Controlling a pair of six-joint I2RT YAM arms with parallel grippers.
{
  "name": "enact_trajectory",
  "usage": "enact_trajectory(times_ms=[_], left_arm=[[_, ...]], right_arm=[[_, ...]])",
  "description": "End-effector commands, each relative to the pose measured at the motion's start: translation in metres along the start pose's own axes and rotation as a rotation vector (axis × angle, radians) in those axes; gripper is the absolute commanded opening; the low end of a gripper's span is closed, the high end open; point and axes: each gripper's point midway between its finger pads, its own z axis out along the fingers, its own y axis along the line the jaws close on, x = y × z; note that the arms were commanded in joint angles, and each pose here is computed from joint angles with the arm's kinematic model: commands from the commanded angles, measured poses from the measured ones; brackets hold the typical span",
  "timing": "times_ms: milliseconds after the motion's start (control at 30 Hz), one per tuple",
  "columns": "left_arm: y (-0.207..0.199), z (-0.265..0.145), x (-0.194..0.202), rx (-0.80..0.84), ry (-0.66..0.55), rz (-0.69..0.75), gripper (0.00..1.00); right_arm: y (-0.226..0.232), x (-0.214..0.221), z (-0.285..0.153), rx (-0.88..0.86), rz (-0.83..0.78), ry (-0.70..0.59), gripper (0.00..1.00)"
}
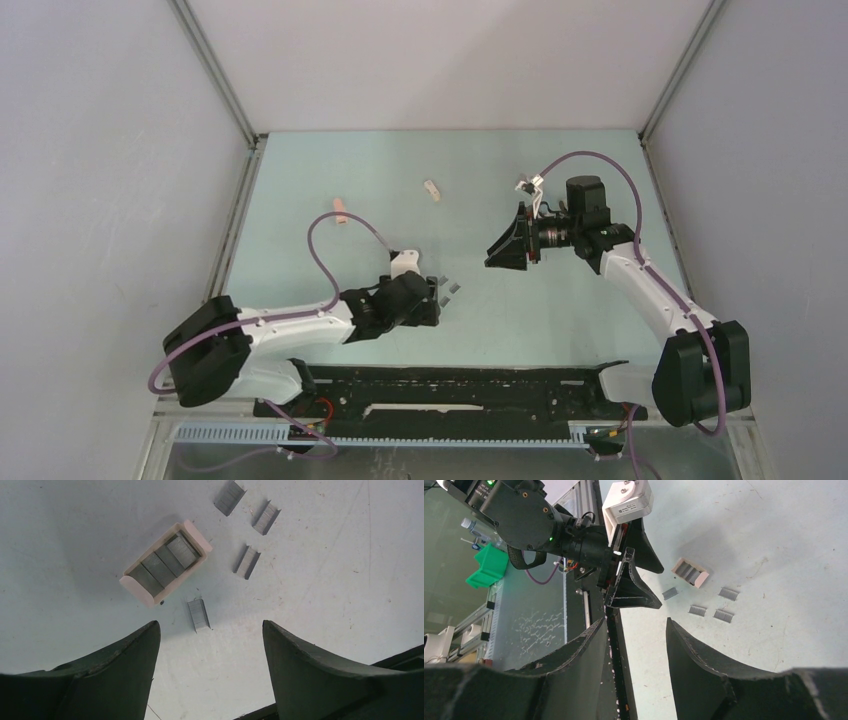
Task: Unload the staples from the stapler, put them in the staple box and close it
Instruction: Pick up the staple from the center of the board.
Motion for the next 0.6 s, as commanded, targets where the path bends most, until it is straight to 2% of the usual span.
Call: enact_trajectory(times_ms=[0,467,567], left_arm=[[-0.010,-0.002,-0.018,-0.008,-0.053,-0.032,0.79],[-0.010,0.010,-0.015,-0.053,-0.042,-0.070,0.77],[-0.016,0.014,-0.016,-0.054,-0.028,-0.068,0.70]], right_arm=[[0.007,-0.016,-0.004,-0.006,-0.065,-0.020,0.56],[0.007,-0.015,-0.004,-0.010,-0.059,-0.019,0.56],[0.007,-0.015,-0.004,-0.011,-0.059,-0.019,0.56]])
